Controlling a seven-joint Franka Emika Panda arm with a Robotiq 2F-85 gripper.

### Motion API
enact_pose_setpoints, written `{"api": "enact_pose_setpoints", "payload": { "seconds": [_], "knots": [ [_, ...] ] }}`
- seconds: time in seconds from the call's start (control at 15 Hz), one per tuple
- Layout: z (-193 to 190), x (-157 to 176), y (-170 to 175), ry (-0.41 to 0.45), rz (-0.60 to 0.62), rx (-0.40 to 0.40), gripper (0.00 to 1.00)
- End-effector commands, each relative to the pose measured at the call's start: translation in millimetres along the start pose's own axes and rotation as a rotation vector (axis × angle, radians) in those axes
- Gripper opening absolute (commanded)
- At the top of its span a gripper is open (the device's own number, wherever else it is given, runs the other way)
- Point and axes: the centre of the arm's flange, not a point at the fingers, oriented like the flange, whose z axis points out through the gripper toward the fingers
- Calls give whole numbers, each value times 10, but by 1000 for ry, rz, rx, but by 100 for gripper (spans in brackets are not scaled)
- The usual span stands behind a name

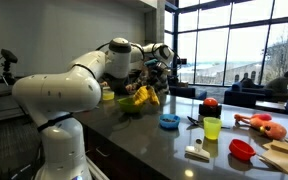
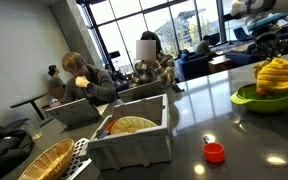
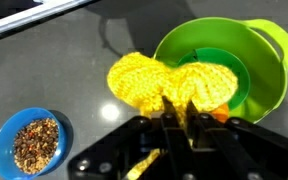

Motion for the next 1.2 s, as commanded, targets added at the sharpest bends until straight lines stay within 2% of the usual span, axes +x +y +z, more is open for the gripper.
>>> {"api": "enact_pose_setpoints", "payload": {
  "seconds": [0.0, 0.13, 0.47, 0.8, 1.0, 1.07, 1.13],
  "knots": [
    [-520, 566, -65, -3, -6, 6, 3],
    [-528, 617, -10, 22, -29, 19, 3],
    [-797, 472, 139, 149, -58, 67, 3],
    [-1118, 236, 374, 187, -11, 93, 3],
    [-1274, 54, 336, 188, -3, 93, 3],
    [-1241, -33, 251, 174, -14, 92, 3],
    [-604, -149, 486, 200, -12, 74, 14]
  ]
}}
